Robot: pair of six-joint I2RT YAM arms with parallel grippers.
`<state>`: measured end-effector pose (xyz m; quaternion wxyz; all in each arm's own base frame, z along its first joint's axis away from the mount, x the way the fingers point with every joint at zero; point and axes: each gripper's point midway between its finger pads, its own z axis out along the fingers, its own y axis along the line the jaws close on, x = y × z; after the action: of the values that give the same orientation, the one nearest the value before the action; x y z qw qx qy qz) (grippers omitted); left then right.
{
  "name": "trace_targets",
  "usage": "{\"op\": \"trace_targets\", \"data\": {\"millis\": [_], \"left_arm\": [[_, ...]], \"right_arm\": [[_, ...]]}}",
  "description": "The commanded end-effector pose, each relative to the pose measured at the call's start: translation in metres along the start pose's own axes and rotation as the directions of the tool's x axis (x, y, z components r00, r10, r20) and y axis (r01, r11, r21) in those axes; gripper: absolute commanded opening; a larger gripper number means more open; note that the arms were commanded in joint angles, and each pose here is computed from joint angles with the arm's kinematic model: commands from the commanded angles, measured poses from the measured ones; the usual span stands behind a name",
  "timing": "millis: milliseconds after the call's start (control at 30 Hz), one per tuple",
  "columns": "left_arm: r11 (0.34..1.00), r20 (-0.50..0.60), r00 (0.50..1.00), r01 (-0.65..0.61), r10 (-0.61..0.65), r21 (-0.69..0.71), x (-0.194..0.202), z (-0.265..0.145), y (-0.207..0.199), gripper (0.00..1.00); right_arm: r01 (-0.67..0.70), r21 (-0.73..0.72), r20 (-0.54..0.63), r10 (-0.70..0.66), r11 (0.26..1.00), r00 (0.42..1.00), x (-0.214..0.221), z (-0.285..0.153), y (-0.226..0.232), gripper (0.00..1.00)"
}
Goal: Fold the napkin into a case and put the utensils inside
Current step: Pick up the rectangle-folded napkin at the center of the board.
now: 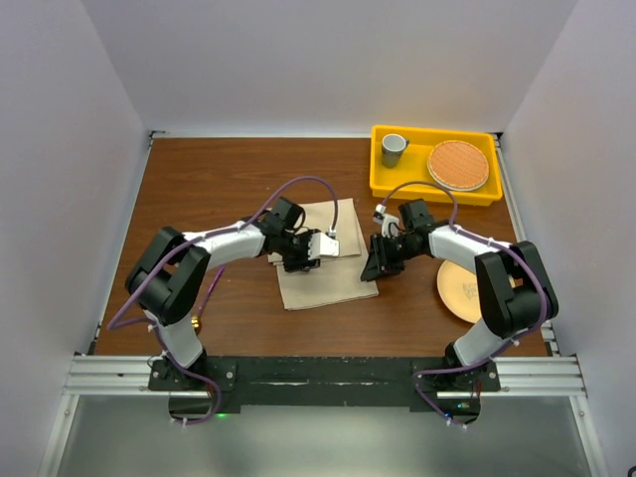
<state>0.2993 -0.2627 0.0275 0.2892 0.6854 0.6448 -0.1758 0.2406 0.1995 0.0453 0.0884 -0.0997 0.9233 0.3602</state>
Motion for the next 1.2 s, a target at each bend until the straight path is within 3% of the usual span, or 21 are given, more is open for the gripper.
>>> {"op": "trace_targets", "data": {"millis": [0, 367, 900, 1167], "left_arm": [[0.998, 0.036, 0.997, -0.062, 0.063, -0.033, -0.015, 0.007, 0.016, 0.51], [0.999, 0.025, 0.999, -0.034, 0.035, -0.033, -0.015, 0.014, 0.022, 0.38], [0.998, 0.091, 0.995, -0.023, 0.029, -0.062, -0.046, 0.005, 0.042, 0.40], [1.000, 0.045, 0.999, -0.012, 0.012, -0.005, -0.025, 0.022, 0.031, 0.40]], "right_arm": [[0.017, 0.021, 0.005, -0.017, 1.000, 1.000, -0.007, 0.004, -0.005, 0.27], [0.007, 0.079, -0.040, -0.004, 0.997, 0.999, 0.005, 0.012, -0.024, 0.22], [0.010, 0.092, -0.043, -0.006, 0.996, 0.999, 0.007, 0.014, -0.028, 0.20], [0.012, 0.095, -0.047, -0.008, 0.995, 0.999, 0.005, 0.014, -0.028, 0.20]]}}
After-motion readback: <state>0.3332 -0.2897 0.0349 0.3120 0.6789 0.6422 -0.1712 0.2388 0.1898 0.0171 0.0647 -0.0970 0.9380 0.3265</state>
